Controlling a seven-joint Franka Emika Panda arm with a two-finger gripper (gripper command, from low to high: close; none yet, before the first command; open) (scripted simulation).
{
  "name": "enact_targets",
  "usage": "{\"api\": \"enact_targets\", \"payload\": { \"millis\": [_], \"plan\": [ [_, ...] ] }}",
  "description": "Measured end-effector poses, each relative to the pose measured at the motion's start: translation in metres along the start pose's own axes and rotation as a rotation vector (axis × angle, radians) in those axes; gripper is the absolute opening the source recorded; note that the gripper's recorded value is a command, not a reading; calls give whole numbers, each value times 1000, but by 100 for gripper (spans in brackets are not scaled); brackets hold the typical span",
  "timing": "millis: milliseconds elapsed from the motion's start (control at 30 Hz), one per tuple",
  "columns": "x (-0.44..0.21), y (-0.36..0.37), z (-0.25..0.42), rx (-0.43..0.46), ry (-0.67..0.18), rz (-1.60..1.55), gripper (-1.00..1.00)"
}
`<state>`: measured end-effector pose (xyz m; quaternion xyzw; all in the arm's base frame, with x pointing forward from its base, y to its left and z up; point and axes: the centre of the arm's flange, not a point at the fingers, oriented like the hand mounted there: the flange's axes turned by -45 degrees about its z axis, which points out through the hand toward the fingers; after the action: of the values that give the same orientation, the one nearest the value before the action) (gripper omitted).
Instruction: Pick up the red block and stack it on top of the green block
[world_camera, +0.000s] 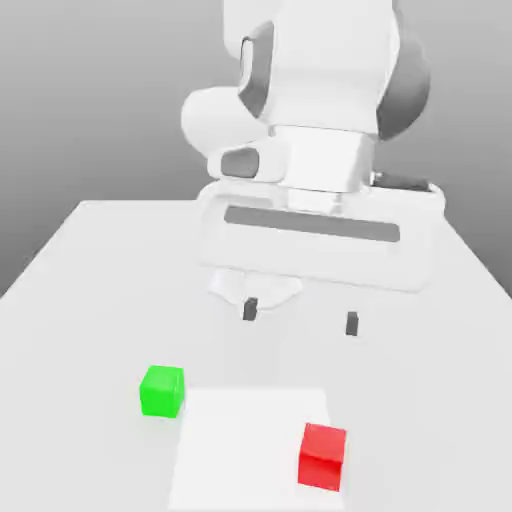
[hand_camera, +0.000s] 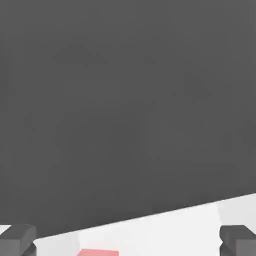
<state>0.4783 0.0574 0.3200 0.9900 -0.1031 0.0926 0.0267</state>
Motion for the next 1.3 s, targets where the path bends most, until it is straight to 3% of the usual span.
{"api": "enact_targets", "payload": {
  "millis": [200,367,400,600,800,1067,1300],
  "plan": [
    [-48,-17,95,26,-170,47,0],
    [-64,-21,155,30,-189,55,0],
    [-66,-21,162,30,-190,54,-100],
    [-67,-21,166,30,-189,54,-100],
    [-56,-19,109,29,-190,58,-100],
    [-76,138,77,-56,-198,809,-100],
    [-127,215,73,-103,-180,1344,-100]
  ]
}}
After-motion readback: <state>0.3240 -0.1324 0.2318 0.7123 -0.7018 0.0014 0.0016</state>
